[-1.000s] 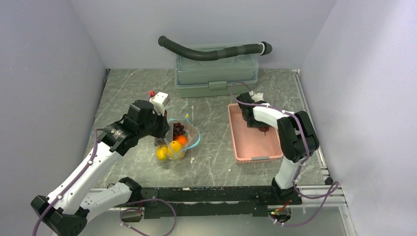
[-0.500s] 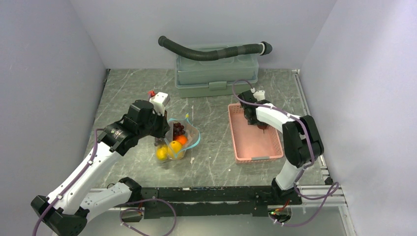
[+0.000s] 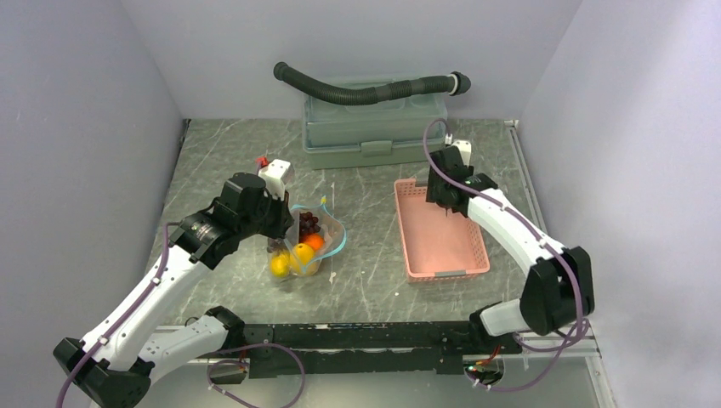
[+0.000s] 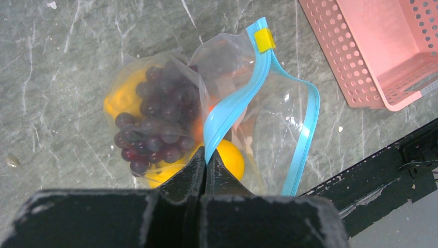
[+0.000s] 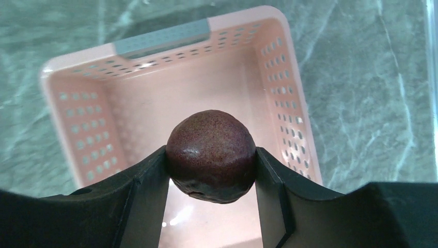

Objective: Place the food in the zip-top bag and seal the zipper
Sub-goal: Pick up the fake fruit from the bin, then place the fake fruit in the zipper food storage bag, then adjust the zipper food storage bag at the center of the board.

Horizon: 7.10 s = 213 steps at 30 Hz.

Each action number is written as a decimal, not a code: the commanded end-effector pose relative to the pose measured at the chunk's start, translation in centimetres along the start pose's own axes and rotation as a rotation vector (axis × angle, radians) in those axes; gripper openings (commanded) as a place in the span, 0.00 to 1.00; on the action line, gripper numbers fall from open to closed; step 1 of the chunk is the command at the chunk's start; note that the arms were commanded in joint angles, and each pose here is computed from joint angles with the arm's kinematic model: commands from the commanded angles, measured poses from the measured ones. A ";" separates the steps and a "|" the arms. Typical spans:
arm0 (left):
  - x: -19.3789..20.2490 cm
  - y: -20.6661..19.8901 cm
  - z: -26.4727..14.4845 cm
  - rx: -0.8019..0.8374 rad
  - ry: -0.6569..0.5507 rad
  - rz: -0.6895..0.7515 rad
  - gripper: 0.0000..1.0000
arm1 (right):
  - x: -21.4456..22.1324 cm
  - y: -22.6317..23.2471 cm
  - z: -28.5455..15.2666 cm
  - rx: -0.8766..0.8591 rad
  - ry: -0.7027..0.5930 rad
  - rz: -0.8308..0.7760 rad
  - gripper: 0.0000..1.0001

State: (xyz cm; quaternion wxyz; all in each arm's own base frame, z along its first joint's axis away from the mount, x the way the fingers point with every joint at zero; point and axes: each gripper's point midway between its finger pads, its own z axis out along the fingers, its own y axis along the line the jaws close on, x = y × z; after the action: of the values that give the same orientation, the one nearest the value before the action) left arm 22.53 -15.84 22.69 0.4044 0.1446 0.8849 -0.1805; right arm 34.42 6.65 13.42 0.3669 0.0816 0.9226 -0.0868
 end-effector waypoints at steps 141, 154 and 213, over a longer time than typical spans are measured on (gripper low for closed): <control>-0.2 0.1 -0.2 -0.003 -0.013 0.019 0.00 | 5.6 24.5 -19.3 -0.774 -0.025 -0.062 0.00; -2.0 -1.2 -1.8 0.067 -0.105 0.022 0.00 | 1.2 22.1 -24.2 -0.863 -0.139 -0.050 0.00; -0.7 -8.1 -4.0 0.495 0.057 0.174 0.00 | 0.8 14.9 -27.5 -0.934 -0.352 -0.388 0.58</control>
State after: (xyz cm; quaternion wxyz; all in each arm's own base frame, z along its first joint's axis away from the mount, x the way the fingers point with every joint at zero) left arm 18.04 -20.41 24.67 0.3174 0.2669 0.8540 -0.3143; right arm 19.41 27.83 28.14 0.4602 -0.2306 0.8209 0.2472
